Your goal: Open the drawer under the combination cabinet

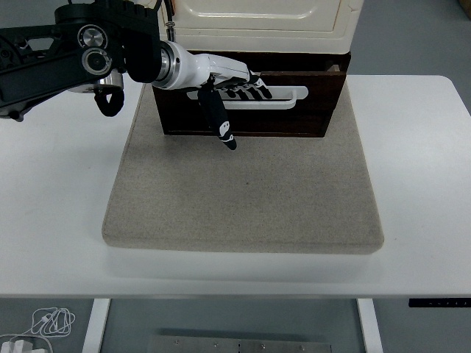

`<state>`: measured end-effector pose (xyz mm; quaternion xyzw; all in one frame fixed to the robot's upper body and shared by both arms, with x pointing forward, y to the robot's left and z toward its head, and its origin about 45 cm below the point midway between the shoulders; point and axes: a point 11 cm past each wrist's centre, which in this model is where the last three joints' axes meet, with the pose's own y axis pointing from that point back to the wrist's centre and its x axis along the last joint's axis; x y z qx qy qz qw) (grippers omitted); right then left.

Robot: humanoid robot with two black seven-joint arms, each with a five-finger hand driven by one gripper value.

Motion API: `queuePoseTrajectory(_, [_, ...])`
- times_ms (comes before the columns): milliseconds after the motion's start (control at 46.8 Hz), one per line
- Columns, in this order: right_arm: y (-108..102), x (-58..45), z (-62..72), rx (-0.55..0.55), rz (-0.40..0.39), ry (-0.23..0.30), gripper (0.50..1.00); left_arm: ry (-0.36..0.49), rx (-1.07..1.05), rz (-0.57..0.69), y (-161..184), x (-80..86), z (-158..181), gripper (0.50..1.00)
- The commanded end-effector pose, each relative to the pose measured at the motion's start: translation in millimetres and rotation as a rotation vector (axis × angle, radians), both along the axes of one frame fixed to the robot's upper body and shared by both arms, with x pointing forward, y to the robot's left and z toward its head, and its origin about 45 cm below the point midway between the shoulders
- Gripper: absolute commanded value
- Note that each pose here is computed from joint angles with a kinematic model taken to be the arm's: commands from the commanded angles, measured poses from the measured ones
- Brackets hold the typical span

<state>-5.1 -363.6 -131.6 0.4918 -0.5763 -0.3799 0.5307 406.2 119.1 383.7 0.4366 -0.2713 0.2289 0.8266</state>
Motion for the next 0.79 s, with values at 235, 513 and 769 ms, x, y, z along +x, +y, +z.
queuePoseTrajectory(235, [0,0.0,0.0,0.001,0.000,0.000,0.926,0.024,-0.013,-0.023,-2,-6.0,4,1.000])
queuePoseTrajectory(513, [0,0.0,0.0,0.001,0.000,0.000,0.926,0.018,-0.019,-0.025,-1,-7.0,8,1.000])
queuePoseTrajectory(769, [0,0.0,0.0,0.001,-0.001,0.000,0.926,-0.011,-0.040,0.013,0,-1.9,10,1.000])
